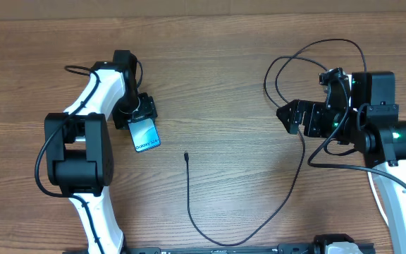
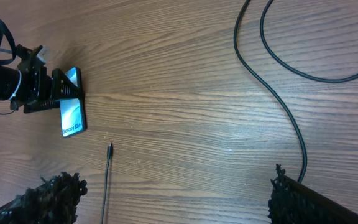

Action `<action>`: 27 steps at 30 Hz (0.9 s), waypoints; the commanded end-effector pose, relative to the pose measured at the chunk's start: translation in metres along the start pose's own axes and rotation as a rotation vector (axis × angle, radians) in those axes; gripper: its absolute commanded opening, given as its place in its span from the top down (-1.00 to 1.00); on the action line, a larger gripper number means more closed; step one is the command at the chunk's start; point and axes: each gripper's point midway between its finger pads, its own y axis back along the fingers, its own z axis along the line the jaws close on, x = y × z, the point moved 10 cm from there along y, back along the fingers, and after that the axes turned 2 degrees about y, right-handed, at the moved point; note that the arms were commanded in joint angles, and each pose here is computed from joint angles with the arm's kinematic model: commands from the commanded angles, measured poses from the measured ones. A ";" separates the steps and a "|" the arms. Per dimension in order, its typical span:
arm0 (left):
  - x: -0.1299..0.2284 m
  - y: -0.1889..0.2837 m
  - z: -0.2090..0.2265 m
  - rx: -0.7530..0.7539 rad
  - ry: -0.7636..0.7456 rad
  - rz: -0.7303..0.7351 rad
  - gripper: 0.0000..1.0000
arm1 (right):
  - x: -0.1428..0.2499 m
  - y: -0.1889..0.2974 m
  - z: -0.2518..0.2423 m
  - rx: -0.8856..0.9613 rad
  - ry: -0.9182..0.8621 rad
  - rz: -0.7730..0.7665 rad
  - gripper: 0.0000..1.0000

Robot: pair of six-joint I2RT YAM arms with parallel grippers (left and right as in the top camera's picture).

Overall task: Plug charger to phone and switch on socket
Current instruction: 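Lift the phone with the left gripper and tilt it upright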

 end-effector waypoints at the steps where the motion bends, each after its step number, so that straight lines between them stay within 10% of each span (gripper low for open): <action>1: 0.006 -0.026 0.003 -0.082 -0.004 0.047 -0.39 | -0.005 0.004 0.004 -0.011 0.014 -0.019 -1.00; 27: 0.022 -0.041 -0.010 -0.050 0.020 0.080 -0.78 | -0.003 0.003 0.003 0.001 0.010 -0.012 -1.00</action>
